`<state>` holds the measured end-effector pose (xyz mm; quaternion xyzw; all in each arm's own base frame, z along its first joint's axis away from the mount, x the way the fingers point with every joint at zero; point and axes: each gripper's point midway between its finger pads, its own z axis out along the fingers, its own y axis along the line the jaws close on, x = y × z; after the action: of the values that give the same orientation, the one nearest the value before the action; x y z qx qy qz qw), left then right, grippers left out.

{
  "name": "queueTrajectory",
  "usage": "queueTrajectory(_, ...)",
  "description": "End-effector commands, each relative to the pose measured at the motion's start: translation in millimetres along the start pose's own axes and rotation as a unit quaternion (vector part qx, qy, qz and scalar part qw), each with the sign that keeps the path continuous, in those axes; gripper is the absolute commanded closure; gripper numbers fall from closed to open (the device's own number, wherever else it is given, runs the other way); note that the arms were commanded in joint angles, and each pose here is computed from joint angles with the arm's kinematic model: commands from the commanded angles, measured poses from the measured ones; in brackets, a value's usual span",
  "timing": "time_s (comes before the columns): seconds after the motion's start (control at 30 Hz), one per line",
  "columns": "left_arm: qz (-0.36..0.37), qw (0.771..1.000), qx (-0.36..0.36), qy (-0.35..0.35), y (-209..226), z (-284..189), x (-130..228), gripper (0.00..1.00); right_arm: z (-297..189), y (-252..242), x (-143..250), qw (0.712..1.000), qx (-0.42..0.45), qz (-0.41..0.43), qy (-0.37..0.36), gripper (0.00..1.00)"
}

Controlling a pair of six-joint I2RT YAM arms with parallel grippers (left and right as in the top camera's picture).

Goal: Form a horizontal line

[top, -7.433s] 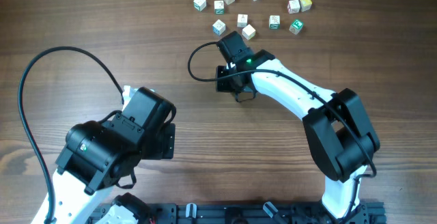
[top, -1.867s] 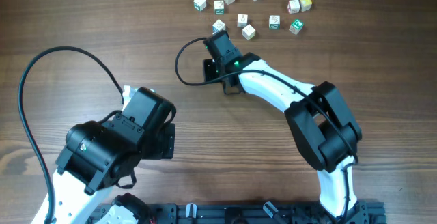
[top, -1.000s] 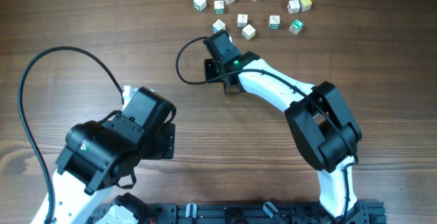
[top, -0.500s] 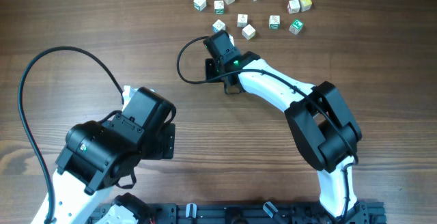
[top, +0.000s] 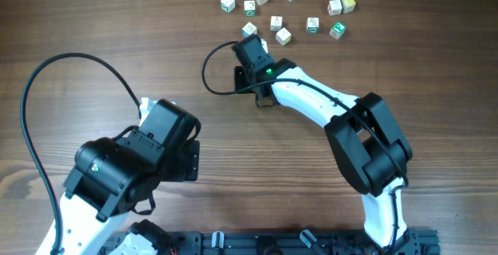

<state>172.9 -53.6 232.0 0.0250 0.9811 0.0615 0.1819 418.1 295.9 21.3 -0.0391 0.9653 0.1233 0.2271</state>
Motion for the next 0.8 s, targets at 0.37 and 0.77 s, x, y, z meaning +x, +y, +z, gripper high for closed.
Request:
queueTrajectory(0.37, -0.001, 1.000, -0.009, -0.002, 3, 1, -1, 0.00, -2, 18, -16, 1.000, -0.030, 0.002, -0.008, 0.95)
queueTrajectory(0.77, -0.001, 1.000, -0.009, -0.002, 3, 1, -1, 0.00, -23, 23, -47, 0.999, -0.009, -0.018, -0.037, 0.95)
